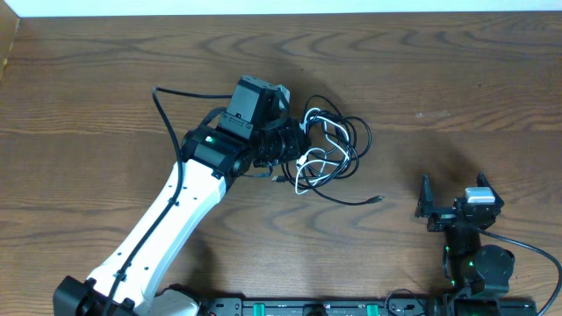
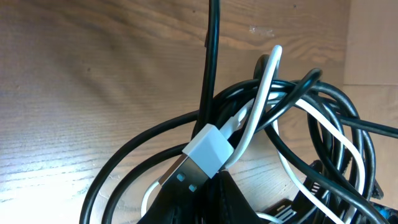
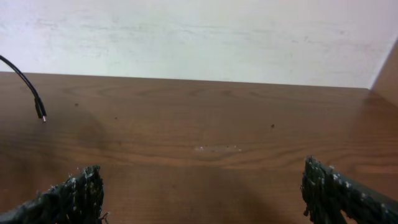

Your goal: Untangle cables

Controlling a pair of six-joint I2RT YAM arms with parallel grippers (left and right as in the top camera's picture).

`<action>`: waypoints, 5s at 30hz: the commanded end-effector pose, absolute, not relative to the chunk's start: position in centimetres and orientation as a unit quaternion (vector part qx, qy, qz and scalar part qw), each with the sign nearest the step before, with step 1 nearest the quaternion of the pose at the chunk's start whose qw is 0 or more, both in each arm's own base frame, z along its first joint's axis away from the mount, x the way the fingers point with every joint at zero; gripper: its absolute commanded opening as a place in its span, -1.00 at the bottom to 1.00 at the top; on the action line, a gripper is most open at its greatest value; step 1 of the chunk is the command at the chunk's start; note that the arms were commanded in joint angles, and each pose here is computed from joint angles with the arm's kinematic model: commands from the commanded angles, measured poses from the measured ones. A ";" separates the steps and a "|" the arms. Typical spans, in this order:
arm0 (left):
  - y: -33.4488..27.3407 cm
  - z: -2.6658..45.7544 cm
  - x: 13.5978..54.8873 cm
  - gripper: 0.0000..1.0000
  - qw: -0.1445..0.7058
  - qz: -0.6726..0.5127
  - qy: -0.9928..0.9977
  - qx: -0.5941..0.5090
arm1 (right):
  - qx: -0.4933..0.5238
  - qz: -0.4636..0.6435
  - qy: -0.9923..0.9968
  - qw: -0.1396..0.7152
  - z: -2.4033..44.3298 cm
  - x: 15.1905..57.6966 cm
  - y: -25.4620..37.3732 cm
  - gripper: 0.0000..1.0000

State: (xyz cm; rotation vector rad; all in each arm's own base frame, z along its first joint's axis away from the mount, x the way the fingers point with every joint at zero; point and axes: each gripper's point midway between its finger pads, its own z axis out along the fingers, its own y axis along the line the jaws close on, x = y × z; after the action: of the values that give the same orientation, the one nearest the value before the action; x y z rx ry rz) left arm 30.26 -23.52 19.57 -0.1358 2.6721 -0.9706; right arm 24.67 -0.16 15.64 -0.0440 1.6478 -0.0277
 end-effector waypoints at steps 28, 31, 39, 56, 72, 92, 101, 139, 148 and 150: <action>-22.6 17.8 28.6 -0.85 0.141 -0.255 0.944 -0.152 | -0.027 -0.014 0.732 0.681 15.7 24.6 0.0 0.98; -22.1 17.2 28.3 -0.85 0.145 -0.229 0.943 -0.194 | -0.027 -0.014 0.732 0.681 15.7 24.6 0.0 0.99; -21.0 16.8 28.5 -0.85 0.142 -0.212 0.916 -0.309 | -0.027 -0.014 0.732 0.681 15.7 24.6 0.0 0.98; -18.0 15.0 26.7 -0.85 0.141 -0.124 0.944 -0.271 | -0.052 0.042 0.725 0.685 16.1 24.5 2.0 0.99; -18.0 15.0 26.7 -0.85 0.141 -0.125 0.944 -0.271 | -0.050 0.041 0.728 0.683 15.9 24.5 1.9 0.98; -20.0 15.1 25.7 -0.85 0.111 -0.161 0.967 -0.163 | -0.058 0.222 0.713 0.663 16.9 23.3 6.5 0.98; -18.8 15.4 27.4 -0.84 0.163 -0.131 0.964 -0.164 | -0.023 0.565 0.713 0.415 16.9 17.2 13.9 0.98; -27.8 19.8 25.9 -0.85 0.175 -0.335 0.909 0.175 | 0.228 0.342 0.849 0.332 12.0 28.0 9.8 -0.98; -26.1 19.3 27.8 -0.85 0.213 -0.278 0.926 0.142 | 0.178 0.310 0.846 0.396 14.7 28.9 8.8 -0.92; -25.2 19.2 29.0 -0.84 0.238 -0.250 0.931 0.117 | 0.148 0.350 0.831 0.407 17.8 28.8 10.0 -0.98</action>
State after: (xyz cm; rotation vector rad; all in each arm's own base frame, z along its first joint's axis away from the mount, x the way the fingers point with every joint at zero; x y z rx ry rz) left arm 27.39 -26.83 18.63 0.4176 2.5951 -0.8143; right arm 28.05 9.54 13.46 0.4885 2.1881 0.8500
